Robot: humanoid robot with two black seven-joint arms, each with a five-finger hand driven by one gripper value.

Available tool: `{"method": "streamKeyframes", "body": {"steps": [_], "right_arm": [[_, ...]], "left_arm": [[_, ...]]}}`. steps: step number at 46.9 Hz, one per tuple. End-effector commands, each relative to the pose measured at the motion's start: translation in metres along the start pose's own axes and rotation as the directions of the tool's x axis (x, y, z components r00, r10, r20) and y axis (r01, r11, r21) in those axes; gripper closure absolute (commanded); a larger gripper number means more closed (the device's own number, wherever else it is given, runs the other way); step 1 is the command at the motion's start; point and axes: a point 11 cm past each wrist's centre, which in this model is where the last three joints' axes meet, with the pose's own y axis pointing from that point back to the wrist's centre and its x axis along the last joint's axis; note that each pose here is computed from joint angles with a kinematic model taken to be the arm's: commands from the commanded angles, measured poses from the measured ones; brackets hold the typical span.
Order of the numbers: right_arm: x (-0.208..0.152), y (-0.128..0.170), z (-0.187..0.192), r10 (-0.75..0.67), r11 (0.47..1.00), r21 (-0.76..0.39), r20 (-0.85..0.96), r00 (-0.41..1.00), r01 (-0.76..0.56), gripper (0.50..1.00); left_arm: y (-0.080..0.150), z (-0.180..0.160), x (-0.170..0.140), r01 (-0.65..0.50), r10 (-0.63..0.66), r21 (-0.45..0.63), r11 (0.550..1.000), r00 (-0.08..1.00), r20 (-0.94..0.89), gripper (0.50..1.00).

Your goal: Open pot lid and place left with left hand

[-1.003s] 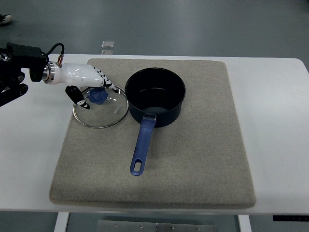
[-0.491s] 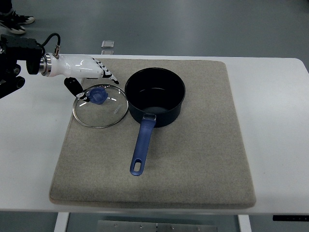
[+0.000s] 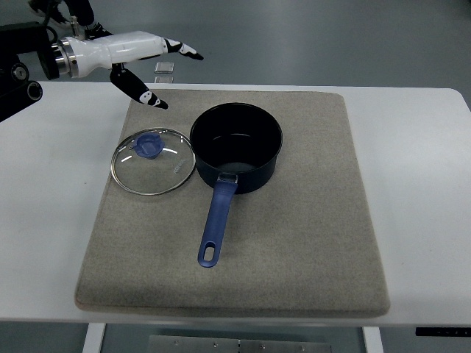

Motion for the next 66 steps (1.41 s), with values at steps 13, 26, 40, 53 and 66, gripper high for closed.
{"method": "streamKeyframes", "body": {"steps": [13,26,40,53,66], "right_arm": [[0.000,0.000,0.000,0.000,1.000,0.000,0.000,1.000,0.000,0.585],[0.000,0.000,0.000,0.000,1.000,0.000,0.000,1.000,0.000,0.583],[0.000,0.000,0.000,0.000,1.000,0.000,0.000,1.000,0.000,0.583],[0.000,0.000,0.000,0.000,1.000,0.000,0.000,1.000,0.000,0.583],[0.000,0.000,0.000,0.000,1.000,0.000,0.000,1.000,0.000,0.583]], "left_arm": [[-0.018,-0.021,0.036,-0.337,0.347,0.094,0.937,0.861,-0.371,0.611],[-0.032,-0.060,0.006,-0.446,0.531,0.291,0.847,0.675,-0.513,0.621],[-0.020,-0.075,0.002,-0.531,0.641,0.389,0.753,0.457,-0.617,0.636],[0.005,-0.099,-0.013,-0.554,0.680,0.482,0.679,0.225,-0.698,0.675],[0.019,-0.111,-0.019,-0.571,0.715,0.540,0.619,0.126,-0.687,0.654]]}}
